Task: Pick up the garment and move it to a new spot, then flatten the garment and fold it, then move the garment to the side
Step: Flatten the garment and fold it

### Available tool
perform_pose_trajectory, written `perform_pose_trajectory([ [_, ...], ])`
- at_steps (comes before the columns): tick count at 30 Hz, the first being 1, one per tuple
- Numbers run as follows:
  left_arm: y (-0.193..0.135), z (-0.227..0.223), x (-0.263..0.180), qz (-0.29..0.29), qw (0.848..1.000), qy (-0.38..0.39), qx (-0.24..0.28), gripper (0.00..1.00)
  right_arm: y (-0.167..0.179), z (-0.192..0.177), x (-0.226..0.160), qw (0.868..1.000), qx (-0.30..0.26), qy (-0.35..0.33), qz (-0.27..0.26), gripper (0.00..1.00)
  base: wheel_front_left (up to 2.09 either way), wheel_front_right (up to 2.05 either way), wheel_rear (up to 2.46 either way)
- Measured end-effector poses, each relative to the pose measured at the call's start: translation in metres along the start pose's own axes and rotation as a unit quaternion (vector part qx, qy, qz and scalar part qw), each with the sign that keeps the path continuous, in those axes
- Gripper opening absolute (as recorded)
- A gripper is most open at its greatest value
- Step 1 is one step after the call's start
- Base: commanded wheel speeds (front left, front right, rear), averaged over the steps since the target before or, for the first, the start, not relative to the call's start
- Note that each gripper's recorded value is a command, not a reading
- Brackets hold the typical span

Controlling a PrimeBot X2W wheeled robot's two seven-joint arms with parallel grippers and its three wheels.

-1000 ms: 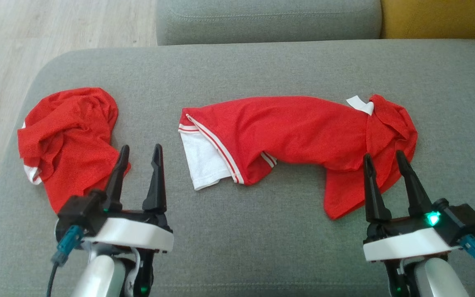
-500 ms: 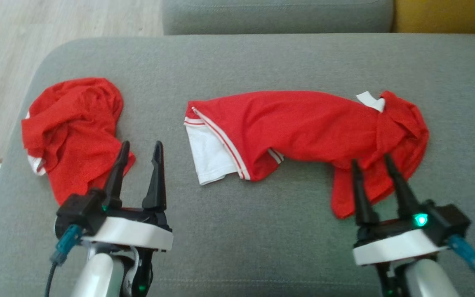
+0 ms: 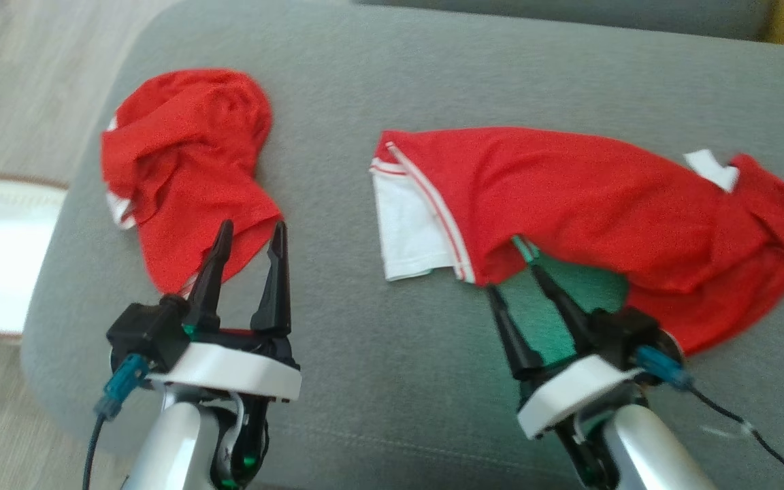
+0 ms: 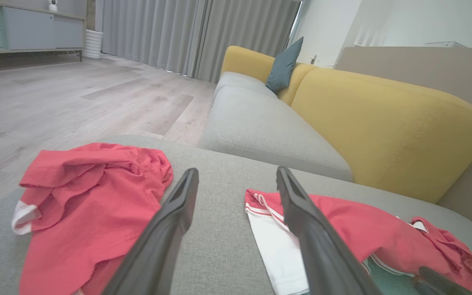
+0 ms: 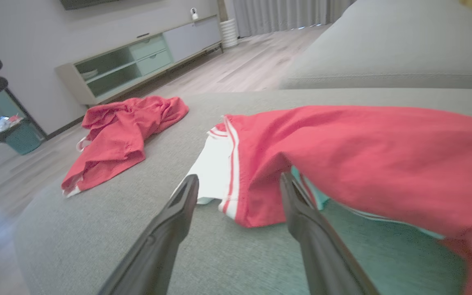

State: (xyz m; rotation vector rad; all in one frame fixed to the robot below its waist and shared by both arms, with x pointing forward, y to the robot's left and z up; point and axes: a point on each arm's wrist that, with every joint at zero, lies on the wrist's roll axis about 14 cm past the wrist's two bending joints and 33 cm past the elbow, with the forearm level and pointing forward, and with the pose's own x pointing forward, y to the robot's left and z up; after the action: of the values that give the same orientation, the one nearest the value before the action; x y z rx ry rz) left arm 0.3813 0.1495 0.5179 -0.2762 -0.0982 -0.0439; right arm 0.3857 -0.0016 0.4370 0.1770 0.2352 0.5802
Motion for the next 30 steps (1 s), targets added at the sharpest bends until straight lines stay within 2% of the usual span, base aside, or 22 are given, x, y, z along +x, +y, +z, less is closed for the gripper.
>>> perform_pose_trajectory([
  [3, 0.01, 0.0, -0.002, 0.018, 1.0, 0.001, 0.0, 1.0, 0.017, -0.015, 0.015, 0.999, -0.015, 0.033, 0.036, 1.0, 0.0, 0.0, 0.0],
  [4, 0.016, 0.001, -0.003, 0.027, 1.0, 0.001, 0.0, 1.0, 0.016, -0.023, 0.027, 0.997, -0.037, 0.058, 0.044, 1.0, 0.0, 0.0, 0.0],
  [13, 0.037, 0.0, -0.011, 0.068, 0.998, 0.007, -0.002, 1.0, 0.004, -0.059, 0.049, 0.985, -0.087, 0.141, 0.05, 1.0, 0.0, 0.0, 0.0],
  [18, 0.044, -0.001, -0.014, 0.08, 0.997, 0.01, 0.0, 1.0, 0.0, -0.067, 0.054, 0.982, -0.101, 0.154, 0.048, 1.0, 0.0, 0.0, 0.0],
  [19, 0.044, -0.002, -0.014, 0.081, 0.997, 0.01, 0.0, 1.0, 0.0, -0.066, 0.055, 0.982, -0.101, 0.154, 0.048, 0.75, 0.0, 0.0, 0.0],
  [20, 0.044, -0.002, -0.014, 0.081, 0.997, 0.011, 0.0, 1.0, -0.001, -0.065, 0.056, 0.982, -0.104, 0.153, 0.047, 0.1, 0.0, 0.0, 0.0],
  [21, 0.043, -0.002, -0.014, 0.08, 0.997, 0.011, 0.0, 1.0, -0.003, -0.064, 0.057, 0.981, -0.109, 0.152, 0.045, 0.0, 0.0, 0.0, 0.0],
  [27, 0.035, -0.001, -0.01, 0.065, 0.998, 0.008, -0.005, 1.0, -0.014, -0.057, 0.05, 0.982, -0.123, 0.144, 0.029, 0.0, 0.0, 0.0, 0.0],
  [30, 0.028, 0.002, -0.008, 0.054, 0.998, 0.002, -0.007, 1.0, -0.014, -0.045, 0.044, 0.985, -0.125, 0.119, 0.024, 0.0, 0.0, 0.0, 0.0],
])
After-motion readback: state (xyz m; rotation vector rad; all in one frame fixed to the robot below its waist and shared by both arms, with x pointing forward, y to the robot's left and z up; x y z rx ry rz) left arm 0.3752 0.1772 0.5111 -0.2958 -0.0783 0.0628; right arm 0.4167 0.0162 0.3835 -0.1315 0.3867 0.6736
